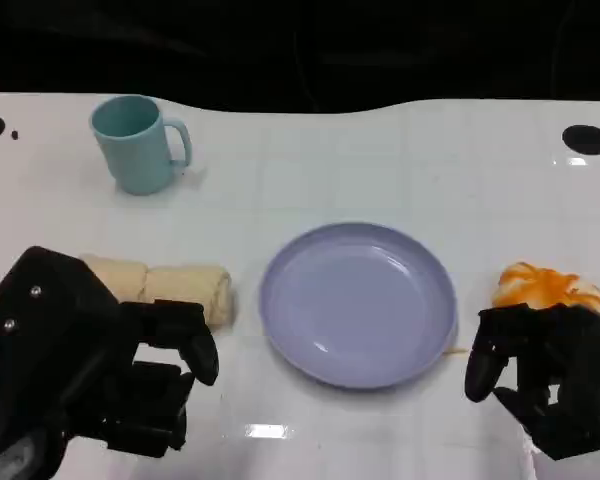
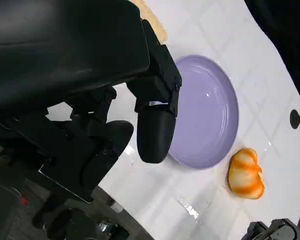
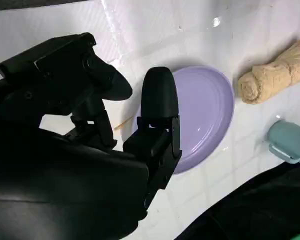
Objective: Grasp the towel on the left side of the plate with the left hand and place it into the plate.
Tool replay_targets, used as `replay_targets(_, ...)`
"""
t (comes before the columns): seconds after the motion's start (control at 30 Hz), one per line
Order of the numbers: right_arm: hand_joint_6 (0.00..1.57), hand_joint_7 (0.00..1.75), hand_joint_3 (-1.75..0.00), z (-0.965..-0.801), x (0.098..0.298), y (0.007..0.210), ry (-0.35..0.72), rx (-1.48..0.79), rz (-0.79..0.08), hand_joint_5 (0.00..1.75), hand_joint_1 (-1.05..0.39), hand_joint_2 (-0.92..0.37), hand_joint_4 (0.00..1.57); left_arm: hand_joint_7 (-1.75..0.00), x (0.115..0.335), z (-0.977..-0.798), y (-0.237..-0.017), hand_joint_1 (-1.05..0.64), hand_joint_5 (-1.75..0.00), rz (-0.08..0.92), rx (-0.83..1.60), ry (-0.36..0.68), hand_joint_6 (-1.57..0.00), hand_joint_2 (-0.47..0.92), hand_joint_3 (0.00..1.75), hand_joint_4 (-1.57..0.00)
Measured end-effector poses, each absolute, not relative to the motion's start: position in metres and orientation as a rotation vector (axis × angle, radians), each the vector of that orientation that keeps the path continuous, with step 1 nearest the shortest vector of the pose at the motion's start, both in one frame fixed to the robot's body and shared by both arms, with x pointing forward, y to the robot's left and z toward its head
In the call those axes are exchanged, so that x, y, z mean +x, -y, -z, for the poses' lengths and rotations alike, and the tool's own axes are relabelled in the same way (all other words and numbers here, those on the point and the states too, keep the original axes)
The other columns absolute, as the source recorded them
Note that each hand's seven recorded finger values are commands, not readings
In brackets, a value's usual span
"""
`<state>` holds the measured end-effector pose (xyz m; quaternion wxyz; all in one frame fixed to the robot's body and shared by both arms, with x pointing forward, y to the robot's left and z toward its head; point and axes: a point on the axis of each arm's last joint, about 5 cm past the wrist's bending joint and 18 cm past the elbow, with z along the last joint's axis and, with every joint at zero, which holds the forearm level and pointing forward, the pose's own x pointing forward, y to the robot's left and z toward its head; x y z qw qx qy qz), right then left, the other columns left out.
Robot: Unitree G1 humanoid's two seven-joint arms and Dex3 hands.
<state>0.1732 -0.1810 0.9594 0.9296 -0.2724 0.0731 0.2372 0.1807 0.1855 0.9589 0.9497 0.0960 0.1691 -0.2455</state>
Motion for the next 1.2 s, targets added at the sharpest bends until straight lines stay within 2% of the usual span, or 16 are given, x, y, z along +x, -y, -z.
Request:
replay_targets(0.1,0.69,1.42,-1.04,-0.959,0.173,0.181,-0.151,-0.558,-0.487,1.72,0.01,-0.59,0.70,-1.45,0.181,-0.959,-0.186,-0.02,-1.75,0.497,0.186,-0.331,-0.68,0.51,1.27,-0.69)
replay_targets(0.23,0.69,1.41,-1.04,-0.959,0.173,0.180,-0.150,-0.557,-0.487,1.72,0.00,-0.58,0.71,-1.01,0.182,-0.958,-0.188,-0.03,-1.48,0.465,0.155,-0.315,-0.61,0.61,1.04,-0.50)
replay_targets(0.3,0.69,1.41,-1.05,-0.959,0.173,0.180,-0.149,-0.559,-0.488,1.72,0.00,-0.58,0.72,-0.78,0.184,-0.959,-0.189,-0.07,-1.32,0.455,0.177,-0.262,-0.60,0.65,0.89,-0.49)
replay_targets(0.33,0.69,1.41,-1.05,-0.959,0.173,0.180,-0.148,-0.560,-0.490,1.72,0.00,-0.58,0.72,-0.66,0.184,-0.959,-0.189,-0.11,-1.25,0.450,0.196,-0.229,-0.59,0.70,0.74,-0.46)
replay_targets(0.47,0.69,1.40,-1.06,-0.959,0.174,0.178,-0.144,-0.560,-0.496,1.73,0.00,-0.58,0.72,-0.45,0.187,-0.957,-0.190,-0.21,-1.05,0.435,0.290,-0.109,-0.52,0.88,0.30,-0.35)
replay_targets(0.63,0.70,1.41,-1.05,-0.960,0.174,0.177,-0.141,-0.556,-0.498,1.74,0.00,-0.58,0.72,-0.16,0.190,-0.953,-0.194,-0.34,-0.76,0.404,0.405,-0.039,-0.35,0.92,0.17,-0.18)
replay_targets(0.73,0.69,1.41,-1.04,-0.960,0.175,0.176,-0.138,-0.555,-0.501,1.74,-0.01,-0.58,0.71,-0.10,0.192,-0.956,-0.196,-0.36,-0.69,0.393,0.491,-0.013,-0.28,0.92,0.16,-0.08)
replay_targets(0.87,0.69,1.41,-1.04,-0.961,0.174,0.174,-0.144,-0.555,-0.504,1.74,0.00,-0.59,0.70,-0.05,0.202,-0.966,-0.195,-0.40,-0.62,0.388,0.622,0.022,-0.23,0.92,0.10,-0.02)
replay_targets(1.03,0.70,1.41,-1.05,-0.961,0.174,0.174,-0.140,-0.556,-0.503,1.74,0.00,-0.59,0.71,-0.01,0.214,-0.978,-0.193,-0.46,-0.53,0.401,0.821,0.043,-0.19,0.92,0.05,0.00)
replay_targets(1.2,0.69,1.41,-1.05,-0.961,0.174,0.174,-0.140,-0.555,-0.502,1.74,-0.01,-0.58,0.71,-0.01,0.226,-0.986,-0.188,-0.54,-0.47,0.440,1.010,0.012,-0.21,0.92,0.01,-0.04)
